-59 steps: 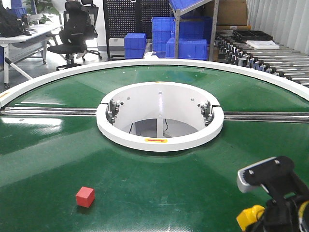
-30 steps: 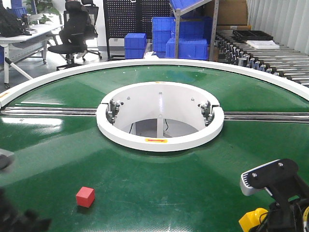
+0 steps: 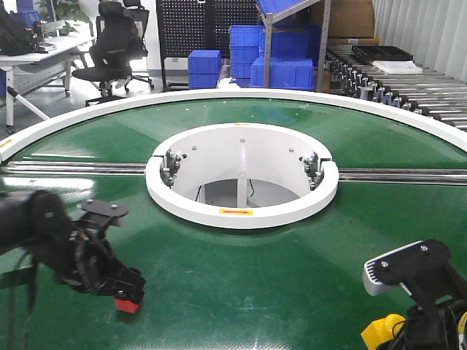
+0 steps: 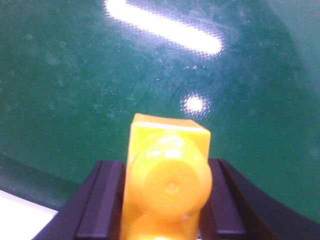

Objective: Pick red and yellow blocks into blue bin
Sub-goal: 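Lower the left gripper onto the red cube and close it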

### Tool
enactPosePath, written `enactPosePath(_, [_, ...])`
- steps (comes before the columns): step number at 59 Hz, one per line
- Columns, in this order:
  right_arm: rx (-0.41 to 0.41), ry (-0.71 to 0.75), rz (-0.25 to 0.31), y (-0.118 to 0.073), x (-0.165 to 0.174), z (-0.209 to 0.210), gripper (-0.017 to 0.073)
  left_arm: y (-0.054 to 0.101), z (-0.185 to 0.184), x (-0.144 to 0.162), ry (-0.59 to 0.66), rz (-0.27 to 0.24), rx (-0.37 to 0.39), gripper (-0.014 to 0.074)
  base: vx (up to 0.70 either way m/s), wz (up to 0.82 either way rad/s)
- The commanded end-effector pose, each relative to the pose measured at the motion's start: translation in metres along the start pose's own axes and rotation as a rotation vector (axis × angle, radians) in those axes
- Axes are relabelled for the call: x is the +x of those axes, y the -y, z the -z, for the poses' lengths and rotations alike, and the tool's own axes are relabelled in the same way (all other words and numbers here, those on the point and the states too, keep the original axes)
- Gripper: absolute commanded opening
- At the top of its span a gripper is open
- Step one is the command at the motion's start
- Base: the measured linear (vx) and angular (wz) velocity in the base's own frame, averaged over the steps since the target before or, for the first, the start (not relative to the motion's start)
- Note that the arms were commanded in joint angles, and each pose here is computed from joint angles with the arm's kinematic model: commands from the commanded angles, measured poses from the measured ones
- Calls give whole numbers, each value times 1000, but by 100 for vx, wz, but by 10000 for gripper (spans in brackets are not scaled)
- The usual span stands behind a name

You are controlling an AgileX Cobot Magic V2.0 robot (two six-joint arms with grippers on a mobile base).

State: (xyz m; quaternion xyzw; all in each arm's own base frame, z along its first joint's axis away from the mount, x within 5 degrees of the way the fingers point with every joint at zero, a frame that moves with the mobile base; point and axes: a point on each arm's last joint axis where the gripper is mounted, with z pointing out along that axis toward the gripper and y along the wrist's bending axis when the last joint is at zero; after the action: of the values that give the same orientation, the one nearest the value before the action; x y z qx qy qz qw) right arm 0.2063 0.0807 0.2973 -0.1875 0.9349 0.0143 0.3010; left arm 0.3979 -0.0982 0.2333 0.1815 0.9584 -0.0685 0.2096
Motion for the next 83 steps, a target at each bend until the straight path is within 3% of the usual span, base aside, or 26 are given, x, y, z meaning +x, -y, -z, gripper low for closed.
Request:
enactPosePath(1, [15, 99, 15, 3, -11, 12, 227, -5, 11, -26, 58, 26, -39, 681, 0, 0])
enactPosePath(19, [15, 98, 15, 3, -11, 12, 227, -15, -23, -51, 41, 64, -57, 681, 0, 0])
enactPosePath(38, [15, 98, 15, 3, -11, 12, 227, -18, -50, -49, 4, 72, -53, 666, 0, 0])
enactPosePath(56, [15, 98, 15, 3, -11, 12, 227, -17, -51, -48, -9, 71, -50, 456, 0, 0])
enactPosePath(67, [15, 98, 15, 3, -11, 12, 227, -14, -28, -50, 2, 68, -49, 350, 0, 0])
enactPosePath(83, [15, 98, 14, 3, -11, 12, 227, -2, 67, -49, 162, 52, -59, 324, 0, 0])
